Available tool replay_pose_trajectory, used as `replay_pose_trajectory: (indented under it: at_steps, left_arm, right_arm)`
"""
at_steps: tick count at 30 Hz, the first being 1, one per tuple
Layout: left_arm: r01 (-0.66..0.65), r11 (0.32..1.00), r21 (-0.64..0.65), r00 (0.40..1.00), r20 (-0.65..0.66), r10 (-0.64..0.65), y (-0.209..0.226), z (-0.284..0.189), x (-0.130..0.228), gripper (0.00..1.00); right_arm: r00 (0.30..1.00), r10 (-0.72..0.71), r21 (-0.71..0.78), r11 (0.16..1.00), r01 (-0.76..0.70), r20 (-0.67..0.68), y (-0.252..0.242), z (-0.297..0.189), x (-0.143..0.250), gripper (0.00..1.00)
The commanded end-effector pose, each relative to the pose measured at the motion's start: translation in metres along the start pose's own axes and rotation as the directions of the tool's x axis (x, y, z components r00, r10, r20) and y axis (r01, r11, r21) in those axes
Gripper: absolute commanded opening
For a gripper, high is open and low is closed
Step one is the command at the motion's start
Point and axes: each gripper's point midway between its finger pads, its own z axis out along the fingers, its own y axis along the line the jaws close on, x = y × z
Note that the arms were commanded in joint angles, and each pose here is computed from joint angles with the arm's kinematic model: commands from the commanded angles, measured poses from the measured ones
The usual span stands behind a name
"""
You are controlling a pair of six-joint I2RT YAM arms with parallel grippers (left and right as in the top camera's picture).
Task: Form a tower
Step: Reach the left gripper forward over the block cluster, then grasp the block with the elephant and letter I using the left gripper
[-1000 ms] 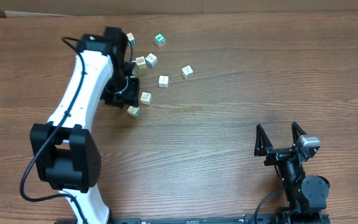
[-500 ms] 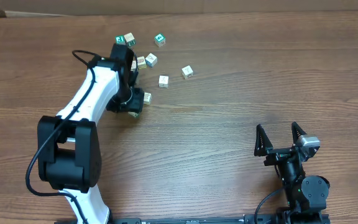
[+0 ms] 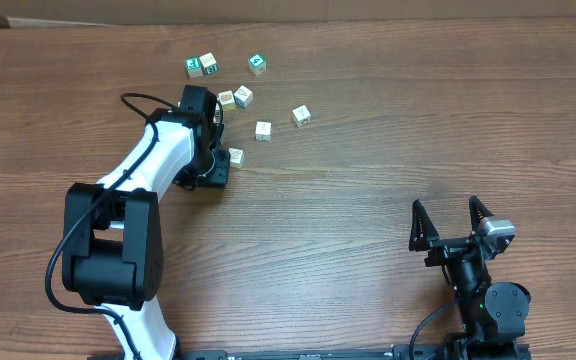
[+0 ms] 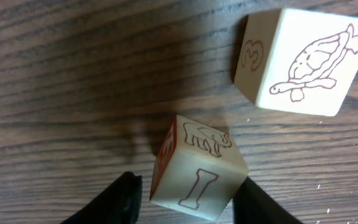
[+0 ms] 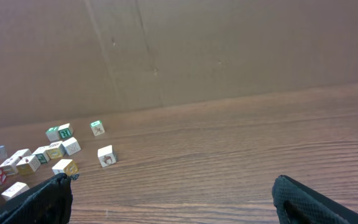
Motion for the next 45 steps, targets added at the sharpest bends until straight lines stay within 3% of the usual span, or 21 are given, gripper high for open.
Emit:
replay_pose_trajectory:
  at_steps: [1, 5, 10, 16, 26, 35, 45]
  left_arm:
    - [-0.021, 1.0, -0.009, 1.0, 0.008, 0.021, 0.002, 0.002, -0.002, 0.37]
    - [-0.014, 0.999, 0.029, 1.0, 0.016, 0.014, -0.005, 0.002, -0.004, 0.36]
    - [-0.015, 0.999, 0.047, 1.0, 0.016, 0.014, -0.008, 0.002, -0.004, 0.51]
    - [0.0, 0.999, 0.043, 1.0, 0.022, -0.001, -0.007, 0.002, -0.005, 0.31]
    - [0.058, 0.997, 0.041, 0.998, -0.019, -0.057, -0.011, 0.001, 0.005, 0.21]
    - [0.025, 0.999, 0.04, 1.0, 0.004, -0.026, -0.041, -0.017, 0.01, 0.2]
    - [0.103, 0.995, 0.007, 0.995, 0.0, -0.103, -0.086, -0.029, 0.029, 0.22]
  right_arm:
    - [1.0, 0.002, -0.003, 1.0, -0.002, 0.005, 0.0, 0.0, 0.001, 1.0]
    - [1.0, 0.002, -0.003, 1.0, -0.002, 0.005, 0.0, 0.0, 0.001, 1.0]
    - [1.0, 0.002, -0.003, 1.0, -0.002, 0.005, 0.0, 0.0, 0.001, 1.0]
    - [1.0, 0.002, -0.003, 1.0, -0.002, 0.005, 0.0, 0.0, 0.001, 1.0]
    - [1.0, 0.002, -0.003, 1.0, -0.002, 0.005, 0.0, 0.0, 0.001, 1.0]
    - [1.0, 0.002, -0.003, 1.0, -0.002, 0.005, 0.0, 0.0, 0.001, 1.0]
    - [1.0, 0.002, -0.003, 1.0, -0.002, 0.005, 0.0, 0.0, 0.001, 1.0]
